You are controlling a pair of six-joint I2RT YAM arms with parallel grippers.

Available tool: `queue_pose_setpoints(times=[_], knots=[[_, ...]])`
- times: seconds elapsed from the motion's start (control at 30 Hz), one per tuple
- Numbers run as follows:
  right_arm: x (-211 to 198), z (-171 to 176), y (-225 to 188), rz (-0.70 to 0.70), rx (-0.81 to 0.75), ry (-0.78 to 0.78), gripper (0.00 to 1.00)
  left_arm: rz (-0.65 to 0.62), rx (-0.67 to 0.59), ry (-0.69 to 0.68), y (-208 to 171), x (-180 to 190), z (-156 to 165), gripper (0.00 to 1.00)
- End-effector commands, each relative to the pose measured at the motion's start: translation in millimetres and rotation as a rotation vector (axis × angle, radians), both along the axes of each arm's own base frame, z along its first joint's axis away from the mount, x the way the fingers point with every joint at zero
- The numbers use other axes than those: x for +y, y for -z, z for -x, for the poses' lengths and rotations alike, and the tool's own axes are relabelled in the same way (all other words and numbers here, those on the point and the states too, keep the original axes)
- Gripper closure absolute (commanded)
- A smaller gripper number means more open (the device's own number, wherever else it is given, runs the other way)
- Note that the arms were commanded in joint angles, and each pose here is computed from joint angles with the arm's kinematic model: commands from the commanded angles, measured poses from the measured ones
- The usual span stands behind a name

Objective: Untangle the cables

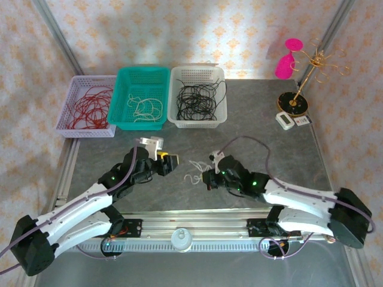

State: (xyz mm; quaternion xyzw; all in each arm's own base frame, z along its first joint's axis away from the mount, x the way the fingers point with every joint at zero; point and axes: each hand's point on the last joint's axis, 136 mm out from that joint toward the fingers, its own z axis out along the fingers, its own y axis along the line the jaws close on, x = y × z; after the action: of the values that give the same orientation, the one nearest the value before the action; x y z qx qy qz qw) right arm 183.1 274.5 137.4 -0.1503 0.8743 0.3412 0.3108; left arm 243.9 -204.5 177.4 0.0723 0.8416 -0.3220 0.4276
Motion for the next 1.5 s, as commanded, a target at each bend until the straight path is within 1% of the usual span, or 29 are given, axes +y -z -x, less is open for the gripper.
queue_pose_setpoints(times=[0.0,0.07,0.17,0.3,0.37,0.43,0.47,0.5,0.6,0.67,0.73,0.87,1.07,1.17,1.37,1.43,1.47], knots=[[-14,-10,-41,0.012,-0.082,0.059,1.0,0.116,-0.135,0.207,-32,-31,21,0.4],[-16,-13,-58,0.007,-0.09,0.059,1.0,0.159,-0.182,0.271,-40,-40,28,0.36],[-21,-19,-78,0.016,-0.092,0.071,1.0,0.178,-0.22,0.284,-43,-44,26,0.32],[-22,-24,-109,-0.051,-0.087,0.087,1.0,0.265,-0.29,0.368,-54,-55,36,0.27],[-20,-23,-120,-0.097,-0.079,0.081,1.0,0.258,-0.326,0.362,-50,-54,34,0.24],[-19,-24,-129,-0.132,-0.077,0.083,1.0,0.224,-0.337,0.287,-44,-48,20,0.23],[-18,-24,-134,-0.149,-0.08,0.081,1.0,0.221,-0.328,0.228,-41,-43,10,0.23],[-18,-25,-137,-0.158,-0.08,0.083,1.0,0.236,-0.318,0.211,-41,-41,6,0.23],[-18,-25,-145,-0.173,-0.086,0.086,1.0,0.326,-0.296,0.216,-47,-43,5,0.22],[-17,-25,-147,-0.183,-0.087,0.084,1.0,0.354,-0.306,0.274,-49,-49,13,0.21],[-17,-26,-145,-0.186,-0.083,0.083,1.0,0.316,-0.292,0.313,-41,-54,16,0.21],[-14,-26,-146,-0.19,-0.079,0.08,1.0,0.211,-0.273,0.369,-31,-62,13,0.25],[-12,-25,-151,-0.209,-0.077,0.069,1.0,0.047,-0.347,0.437,-22,-67,9,0.25],[-11,-24,-153,-0.219,-0.071,0.062,1.0,-0.015,-0.381,0.467,-23,-71,4,0.22],[-7,-21,-164,-0.251,-0.069,0.043,1.0,-0.075,-0.428,0.487,-22,-83,-15,0.19],[-6,-20,-167,-0.26,-0.068,0.035,1.0,-0.08,-0.431,0.502,-20,-91,-22,0.19],[-6,-20,-168,-0.263,-0.067,0.032,1.0,-0.079,-0.43,0.517,-18,-96,-25,0.21]])
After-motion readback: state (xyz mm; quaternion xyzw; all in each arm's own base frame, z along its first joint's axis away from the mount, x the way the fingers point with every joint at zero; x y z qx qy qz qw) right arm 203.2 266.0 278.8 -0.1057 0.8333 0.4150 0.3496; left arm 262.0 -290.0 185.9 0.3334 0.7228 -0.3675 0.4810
